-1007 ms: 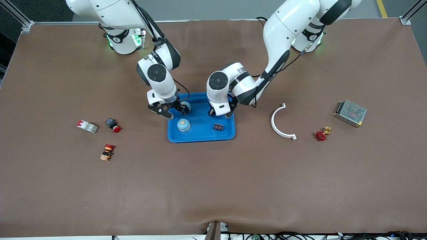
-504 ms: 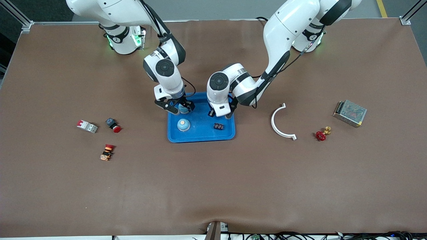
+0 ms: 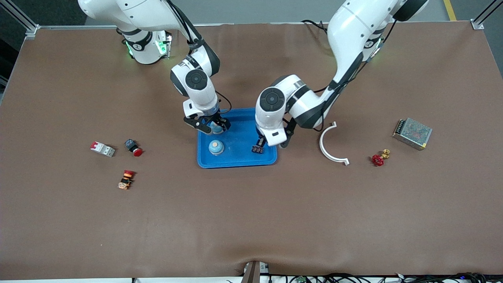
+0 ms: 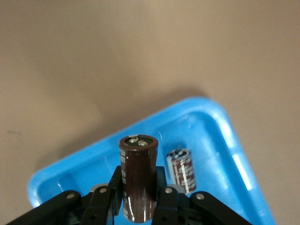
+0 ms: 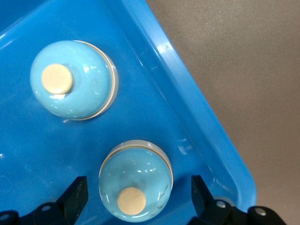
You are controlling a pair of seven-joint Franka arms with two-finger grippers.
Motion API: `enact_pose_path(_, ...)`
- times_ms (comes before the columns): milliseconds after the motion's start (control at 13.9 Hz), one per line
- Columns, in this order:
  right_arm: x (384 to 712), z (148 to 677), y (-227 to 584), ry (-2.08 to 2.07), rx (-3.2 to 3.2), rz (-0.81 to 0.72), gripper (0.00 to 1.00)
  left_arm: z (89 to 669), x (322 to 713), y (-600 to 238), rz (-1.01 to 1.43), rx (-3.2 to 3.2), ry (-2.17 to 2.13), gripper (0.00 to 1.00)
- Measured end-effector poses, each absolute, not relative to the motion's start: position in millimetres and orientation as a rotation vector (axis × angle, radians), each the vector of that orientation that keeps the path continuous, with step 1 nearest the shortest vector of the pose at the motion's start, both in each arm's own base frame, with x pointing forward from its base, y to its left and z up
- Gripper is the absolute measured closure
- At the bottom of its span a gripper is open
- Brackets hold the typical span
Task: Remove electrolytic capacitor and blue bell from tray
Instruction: 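Carry the capacitor toward the white arc while the right gripper carries the bell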
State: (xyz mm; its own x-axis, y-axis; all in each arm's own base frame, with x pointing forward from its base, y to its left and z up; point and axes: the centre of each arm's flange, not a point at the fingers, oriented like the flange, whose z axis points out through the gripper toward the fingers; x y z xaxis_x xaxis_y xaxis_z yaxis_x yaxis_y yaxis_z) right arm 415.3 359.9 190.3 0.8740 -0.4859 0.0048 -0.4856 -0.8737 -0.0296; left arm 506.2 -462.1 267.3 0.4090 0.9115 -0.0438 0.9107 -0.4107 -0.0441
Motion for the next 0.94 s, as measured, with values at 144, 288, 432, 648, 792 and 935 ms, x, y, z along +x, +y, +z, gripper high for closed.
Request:
enact_pose_path(144,417.2,190.7,361.5,0.781,-3.012,-0.022,0.11,292.6,518.3,-443.4,0.069,-2.631,-1.676,0.7)
enact_pose_path(288,420.1,190.1,363.8,0.787,-3.006,-0.022,0.34,312.4,528.6,-424.1,0.052,-2.642,-1.635,0.7)
enact_pose_path(432,422.1,190.9,365.3,0.793,-3.0,-0.023,0.37,324.3,538.0,-400.3,0.049,-2.642,-1.578,0.7)
enact_pose_path(648,425.0,192.5,367.1,0.796,-2.997,-0.025,0.37,316.6,546.8,-351.6,0.08,-2.621,-1.485,0.7)
enact_pose_path(792,430.5,199.6,368.7,0.809,-3.024,0.005,0.37,300.0,553.1,-313.3,0.119,-2.599,-1.45,0.7)
enact_pose_path(935,442.8,225.2,373.6,0.824,-3.088,0.082,0.37,286.9,558.9,-279.0,0.158,-2.586,-1.42,0.7)
